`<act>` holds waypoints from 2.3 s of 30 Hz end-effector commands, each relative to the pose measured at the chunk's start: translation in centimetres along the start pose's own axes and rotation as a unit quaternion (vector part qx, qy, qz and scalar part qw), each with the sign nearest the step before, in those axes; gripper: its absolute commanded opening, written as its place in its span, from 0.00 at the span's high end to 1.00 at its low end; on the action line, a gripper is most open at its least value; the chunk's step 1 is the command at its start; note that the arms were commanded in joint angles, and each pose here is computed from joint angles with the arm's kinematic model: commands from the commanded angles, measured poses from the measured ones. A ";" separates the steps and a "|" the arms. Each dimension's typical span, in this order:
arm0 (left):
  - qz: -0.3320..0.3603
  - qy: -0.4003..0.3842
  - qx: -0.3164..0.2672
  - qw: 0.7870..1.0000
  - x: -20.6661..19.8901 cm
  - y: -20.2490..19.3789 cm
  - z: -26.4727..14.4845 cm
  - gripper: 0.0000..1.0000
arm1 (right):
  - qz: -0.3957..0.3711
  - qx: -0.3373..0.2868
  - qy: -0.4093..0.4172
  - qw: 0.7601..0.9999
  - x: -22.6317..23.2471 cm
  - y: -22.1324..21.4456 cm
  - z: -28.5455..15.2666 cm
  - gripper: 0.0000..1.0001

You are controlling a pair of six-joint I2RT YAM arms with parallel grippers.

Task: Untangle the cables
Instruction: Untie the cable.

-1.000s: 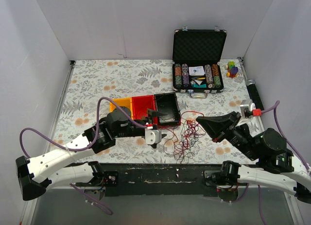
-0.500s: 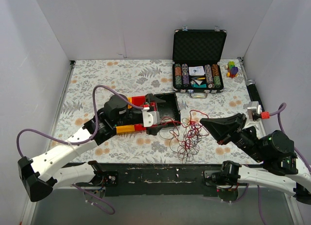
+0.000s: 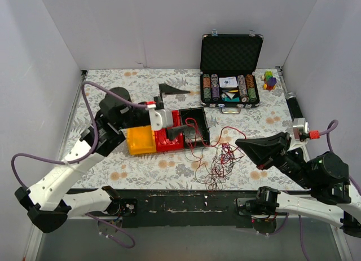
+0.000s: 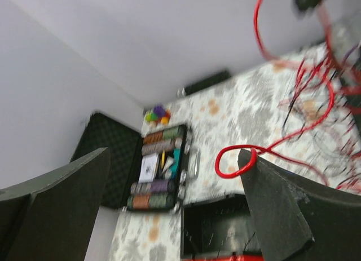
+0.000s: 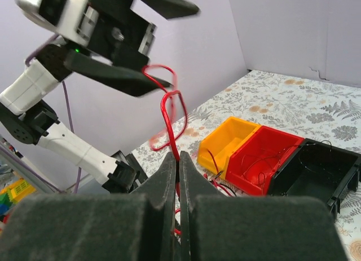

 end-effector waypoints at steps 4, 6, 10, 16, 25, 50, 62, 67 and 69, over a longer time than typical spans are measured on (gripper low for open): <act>-0.152 -0.128 -0.138 0.970 -1.3 12.3 -2.6 0.02 | -0.001 -0.032 0.006 0.999 0.4 2.7 -0.8 0.99; -0.164 -0.125 -0.150 0.967 -0.8 13.4 -2.8 0.02 | -0.004 -0.027 0.008 1.000 0.5 2.6 -0.6 0.99; -0.186 -0.052 -0.160 0.968 1.8 14.0 -2.7 0.02 | -0.006 -0.023 0.017 1.000 1.0 2.5 -0.4 0.99; -0.185 -0.109 -0.109 0.971 -2.2 9.6 -2.2 0.02 | -0.005 -0.012 0.046 0.999 2.1 2.5 -0.2 0.99; -0.239 -0.201 -0.109 0.944 -6.9 7.7 -1.0 0.02 | -0.006 0.018 0.085 0.996 3.8 1.5 0.8 0.99; -0.273 -0.261 -0.153 0.913 -11.7 7.3 2.3 0.62 | -0.011 0.030 0.135 0.990 6.7 1.8 3.4 0.99; -0.271 -0.281 -0.142 0.910 -13.9 6.2 3.5 0.63 | -0.011 0.007 0.141 0.990 7.0 3.2 3.2 0.99; -0.269 -0.276 -0.138 0.913 -14.5 5.6 4.2 0.77 | -0.009 0.003 0.145 0.989 7.1 3.3 3.3 0.99; -0.272 -0.276 -0.133 0.912 -15.0 5.2 4.2 0.93 | -0.007 -0.005 0.146 0.989 7.2 3.6 3.2 0.99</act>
Point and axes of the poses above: each gripper's point midway between its finger pads, its own z axis out along the fingers, its own x axis along the line the jaws close on, y = z × x, the point moved 1 cm from there along -z, back along the fingers
